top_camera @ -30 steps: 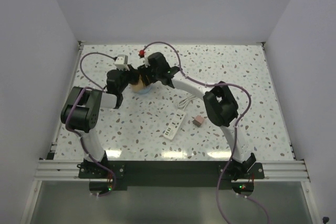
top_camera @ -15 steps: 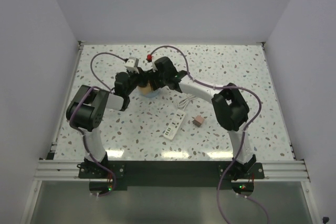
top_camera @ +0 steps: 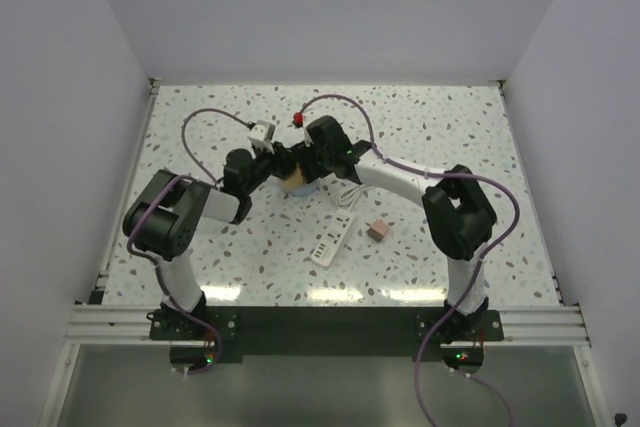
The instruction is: Insert the plug
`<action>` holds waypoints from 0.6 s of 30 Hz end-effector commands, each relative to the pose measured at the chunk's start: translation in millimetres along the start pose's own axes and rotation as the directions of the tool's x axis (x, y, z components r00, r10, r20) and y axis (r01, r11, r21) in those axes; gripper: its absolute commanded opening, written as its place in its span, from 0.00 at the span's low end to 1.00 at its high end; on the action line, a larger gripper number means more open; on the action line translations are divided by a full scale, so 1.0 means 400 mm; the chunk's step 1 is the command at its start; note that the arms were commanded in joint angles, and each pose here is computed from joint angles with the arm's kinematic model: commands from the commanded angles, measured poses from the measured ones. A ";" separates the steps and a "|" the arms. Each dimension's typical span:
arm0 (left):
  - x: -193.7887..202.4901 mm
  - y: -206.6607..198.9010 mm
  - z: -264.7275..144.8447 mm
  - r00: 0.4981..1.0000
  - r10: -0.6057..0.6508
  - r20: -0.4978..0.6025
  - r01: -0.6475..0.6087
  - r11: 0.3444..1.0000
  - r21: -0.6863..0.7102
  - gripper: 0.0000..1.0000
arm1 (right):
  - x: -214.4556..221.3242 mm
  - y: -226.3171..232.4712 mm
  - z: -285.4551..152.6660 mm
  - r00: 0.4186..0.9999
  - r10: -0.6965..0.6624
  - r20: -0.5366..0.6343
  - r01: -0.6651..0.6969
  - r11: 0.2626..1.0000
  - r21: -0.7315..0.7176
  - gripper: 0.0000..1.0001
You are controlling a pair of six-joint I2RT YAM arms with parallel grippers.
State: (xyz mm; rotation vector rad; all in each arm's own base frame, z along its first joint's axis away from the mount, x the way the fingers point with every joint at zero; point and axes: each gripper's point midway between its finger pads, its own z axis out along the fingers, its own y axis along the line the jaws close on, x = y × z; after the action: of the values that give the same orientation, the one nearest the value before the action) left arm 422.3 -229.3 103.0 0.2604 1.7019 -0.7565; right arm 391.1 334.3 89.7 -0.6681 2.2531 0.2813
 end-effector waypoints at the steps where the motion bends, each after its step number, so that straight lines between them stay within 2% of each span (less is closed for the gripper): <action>1: 0.102 -0.059 -0.054 0.985 -0.045 -0.167 0.050 0.998 0.028 0.54 | 0.029 0.004 0.004 0.997 -0.024 -0.070 0.024 1.000 -0.008 0.00; 4: 0.062 -0.033 -0.061 0.990 -0.017 -0.139 0.011 0.999 -0.043 0.74 | 0.002 -0.007 0.016 0.998 -0.023 -0.061 0.022 1.000 -0.020 0.00; 7: 0.039 -0.005 -0.071 0.992 0.011 -0.127 -0.026 0.993 -0.116 0.80 | -0.030 -0.011 0.025 0.998 -0.035 -0.053 0.032 0.998 -0.051 0.00; 12: 0.044 0.000 -0.093 0.994 -0.005 -0.109 -0.009 0.991 -0.132 0.80 | -0.057 -0.012 0.046 0.998 -0.042 -0.054 0.038 0.996 -0.081 0.00; 14: 0.043 0.022 -0.116 0.996 -0.019 -0.085 0.003 0.981 -0.195 0.80 | -0.073 -0.009 0.048 0.998 -0.044 -0.051 0.038 0.994 -0.106 0.00; 18: 0.033 0.032 -0.137 0.998 -0.018 -0.056 0.005 0.975 -0.221 0.80 | -0.075 -0.010 0.068 0.997 -0.042 -0.062 0.033 0.991 -0.128 0.00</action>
State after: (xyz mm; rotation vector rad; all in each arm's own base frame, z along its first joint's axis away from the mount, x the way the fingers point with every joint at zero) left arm 389.1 -192.2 92.2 0.1312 1.8225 -0.5803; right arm 416.4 341.0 94.1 -0.7690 2.3243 0.3347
